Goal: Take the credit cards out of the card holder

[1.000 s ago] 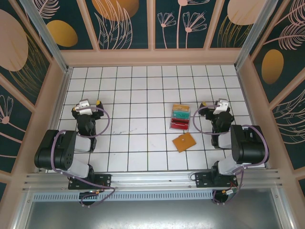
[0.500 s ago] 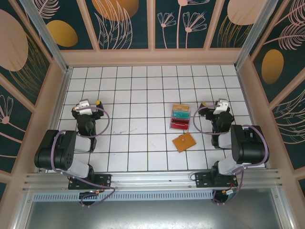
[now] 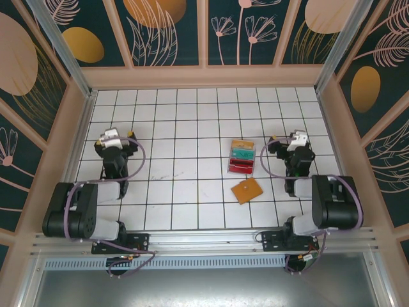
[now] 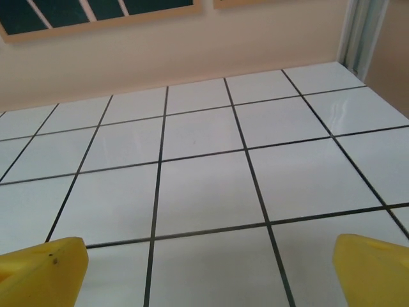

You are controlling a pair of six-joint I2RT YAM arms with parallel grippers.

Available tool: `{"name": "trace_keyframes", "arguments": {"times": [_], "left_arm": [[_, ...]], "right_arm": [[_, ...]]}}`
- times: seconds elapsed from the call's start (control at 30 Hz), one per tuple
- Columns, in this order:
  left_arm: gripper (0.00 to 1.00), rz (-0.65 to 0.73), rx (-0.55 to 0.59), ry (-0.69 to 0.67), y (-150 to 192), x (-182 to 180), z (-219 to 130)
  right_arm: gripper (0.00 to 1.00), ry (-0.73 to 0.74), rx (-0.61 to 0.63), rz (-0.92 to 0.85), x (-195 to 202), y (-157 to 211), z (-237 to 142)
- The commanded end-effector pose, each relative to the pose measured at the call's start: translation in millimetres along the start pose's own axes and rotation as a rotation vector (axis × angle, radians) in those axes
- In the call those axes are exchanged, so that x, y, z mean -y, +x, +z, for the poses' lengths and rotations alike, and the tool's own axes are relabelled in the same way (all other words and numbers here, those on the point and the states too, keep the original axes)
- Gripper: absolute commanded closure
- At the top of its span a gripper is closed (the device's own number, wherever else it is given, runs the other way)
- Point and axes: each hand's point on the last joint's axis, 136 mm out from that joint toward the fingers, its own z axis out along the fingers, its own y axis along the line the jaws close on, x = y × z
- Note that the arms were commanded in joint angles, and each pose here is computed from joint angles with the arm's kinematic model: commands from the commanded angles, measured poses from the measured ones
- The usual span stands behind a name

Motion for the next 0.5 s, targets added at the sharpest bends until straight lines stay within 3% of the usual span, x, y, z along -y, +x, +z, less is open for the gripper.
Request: {"name": "trace_keyframes", "arguments": {"times": [0.0, 0.17, 0.3, 0.47], "left_arm": [[0.01, -0.077, -0.064, -0.115, -36.2, -13.2, 7.1], [0.01, -0.327, -0.19, -0.204, -68.9, -17.6, -2.3], [0.01, -0.386, -0.302, -0.065, -73.0, 9.1, -12.4], [0.01, -0.493, -0.363, 0.092, -67.3, 33.0, -35.9]], "right_arm": [[0.01, 0.112, -0.013, 0.105, 13.5, -34.7, -1.1], [0.01, 0.204, -0.053, 0.365, 27.9, -66.1, -16.5], [0.01, 0.154, -0.092, 0.532, 23.5, -71.9, -32.5], [0.01, 0.003, -0.184, 0.522, -23.8, -74.8, -57.2]]}}
